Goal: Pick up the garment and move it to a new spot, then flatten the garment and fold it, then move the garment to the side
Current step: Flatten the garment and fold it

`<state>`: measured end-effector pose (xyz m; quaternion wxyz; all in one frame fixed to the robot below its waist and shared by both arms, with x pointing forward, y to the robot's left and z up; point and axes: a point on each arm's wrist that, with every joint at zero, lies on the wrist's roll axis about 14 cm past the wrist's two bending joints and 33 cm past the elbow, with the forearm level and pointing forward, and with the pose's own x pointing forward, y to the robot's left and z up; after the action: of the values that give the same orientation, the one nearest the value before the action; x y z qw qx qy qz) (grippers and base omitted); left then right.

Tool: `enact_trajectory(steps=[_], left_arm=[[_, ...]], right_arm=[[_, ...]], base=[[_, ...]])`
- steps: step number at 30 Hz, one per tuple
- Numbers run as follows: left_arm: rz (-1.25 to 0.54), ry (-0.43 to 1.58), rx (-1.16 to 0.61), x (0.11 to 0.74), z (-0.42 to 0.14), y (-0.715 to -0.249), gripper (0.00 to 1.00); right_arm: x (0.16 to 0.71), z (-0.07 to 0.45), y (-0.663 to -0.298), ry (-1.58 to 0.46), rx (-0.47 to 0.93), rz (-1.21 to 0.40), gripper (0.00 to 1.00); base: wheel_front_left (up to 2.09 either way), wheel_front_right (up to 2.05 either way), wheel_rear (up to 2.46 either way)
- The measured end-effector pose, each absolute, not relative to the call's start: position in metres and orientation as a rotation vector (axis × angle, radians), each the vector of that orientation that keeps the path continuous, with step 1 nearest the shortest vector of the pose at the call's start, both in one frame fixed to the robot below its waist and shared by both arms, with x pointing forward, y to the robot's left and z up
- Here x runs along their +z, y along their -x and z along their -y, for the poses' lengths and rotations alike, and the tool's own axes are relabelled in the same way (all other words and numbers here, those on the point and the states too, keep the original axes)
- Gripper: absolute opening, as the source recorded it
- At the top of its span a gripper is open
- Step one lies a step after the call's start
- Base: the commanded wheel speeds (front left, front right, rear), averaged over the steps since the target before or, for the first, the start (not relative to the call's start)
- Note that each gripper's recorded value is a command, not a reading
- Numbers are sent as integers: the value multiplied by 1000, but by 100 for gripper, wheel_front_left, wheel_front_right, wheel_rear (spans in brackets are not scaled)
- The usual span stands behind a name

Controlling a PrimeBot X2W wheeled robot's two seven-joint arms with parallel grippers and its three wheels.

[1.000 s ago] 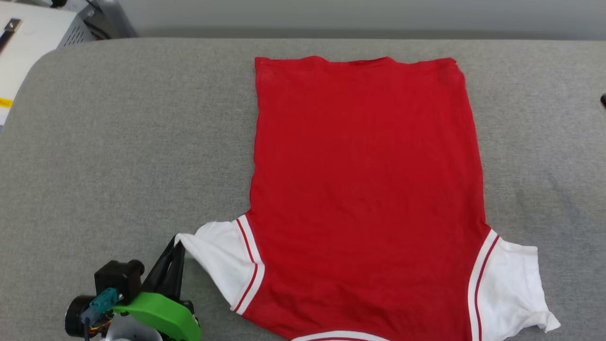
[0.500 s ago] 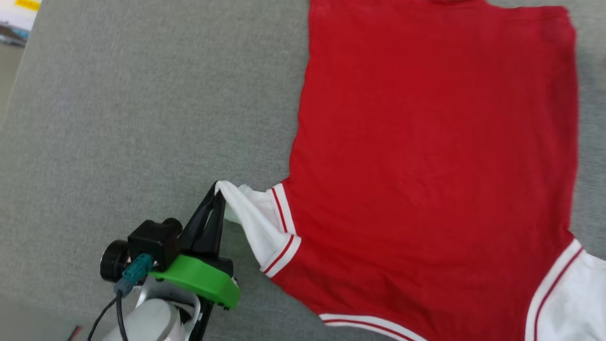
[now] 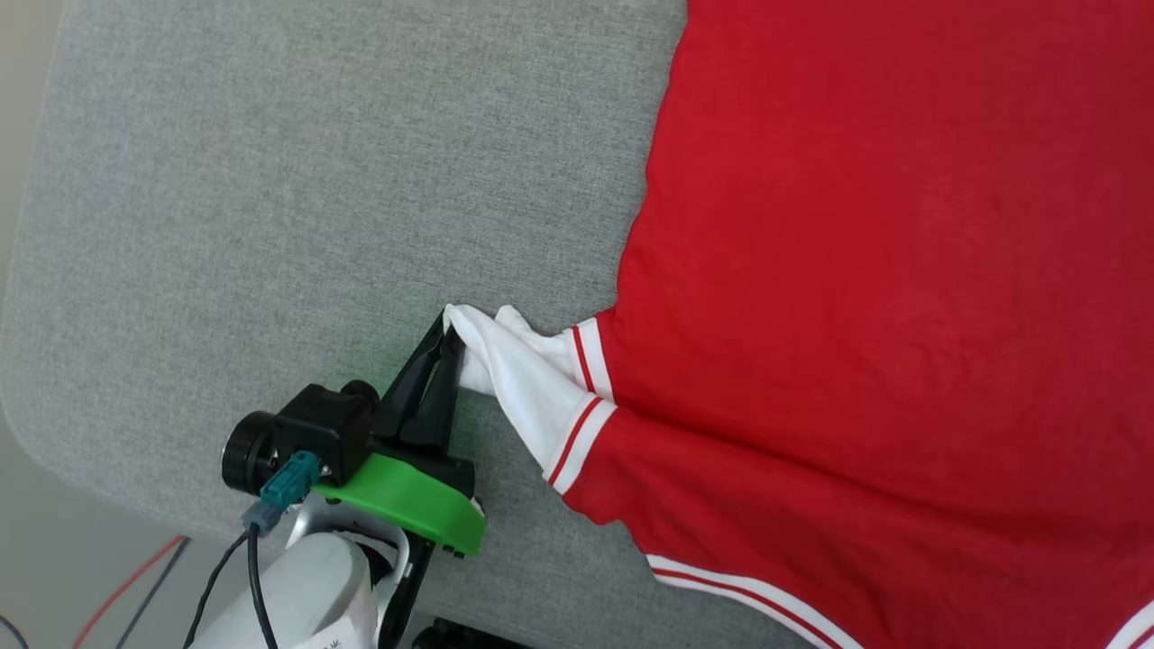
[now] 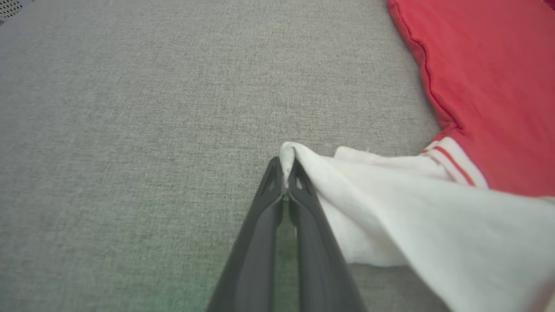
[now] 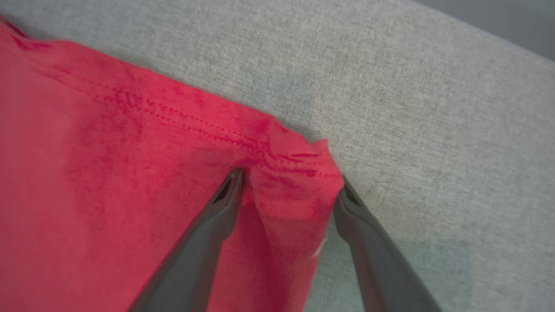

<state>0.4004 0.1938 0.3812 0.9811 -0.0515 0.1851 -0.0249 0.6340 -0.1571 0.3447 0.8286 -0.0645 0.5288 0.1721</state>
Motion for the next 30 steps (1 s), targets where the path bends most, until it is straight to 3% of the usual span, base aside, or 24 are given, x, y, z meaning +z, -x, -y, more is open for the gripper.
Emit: enact_trajectory(steps=[2, 3, 4, 9, 18, 24, 30], left_arm=[[-378, 105, -43, 379, -196, -400, 0], [-379, 108, -41, 378, -196, -400, 0], [-378, 110, -38, 378, -197, -400, 0], [-372, 103, -27, 380, -202, -399, 0], [-349, 104, -18, 395, -205, -377, 0], [-317, 132, -18, 412, -204, -363, 0], [-303, 134, -33, 420, -200, -359, 0]], right_arm=[[341, 155, -635, 130, 375, -1125, 100], [341, 156, -635, 143, 379, -1124, 27], [343, 157, -635, 155, 380, -1118, 0], [355, 154, -634, 143, 391, -1062, 0], [425, 158, -619, 158, 432, -854, 0], [455, 196, -567, 235, 440, -806, 0], [448, 243, -497, 199, 391, -854, 0]], base=[[0, 0, 0], [0, 0, 0], [0, 0, 0], [0, 0, 0], [0, 0, 0], [0, 0, 0], [0, 0, 0]])
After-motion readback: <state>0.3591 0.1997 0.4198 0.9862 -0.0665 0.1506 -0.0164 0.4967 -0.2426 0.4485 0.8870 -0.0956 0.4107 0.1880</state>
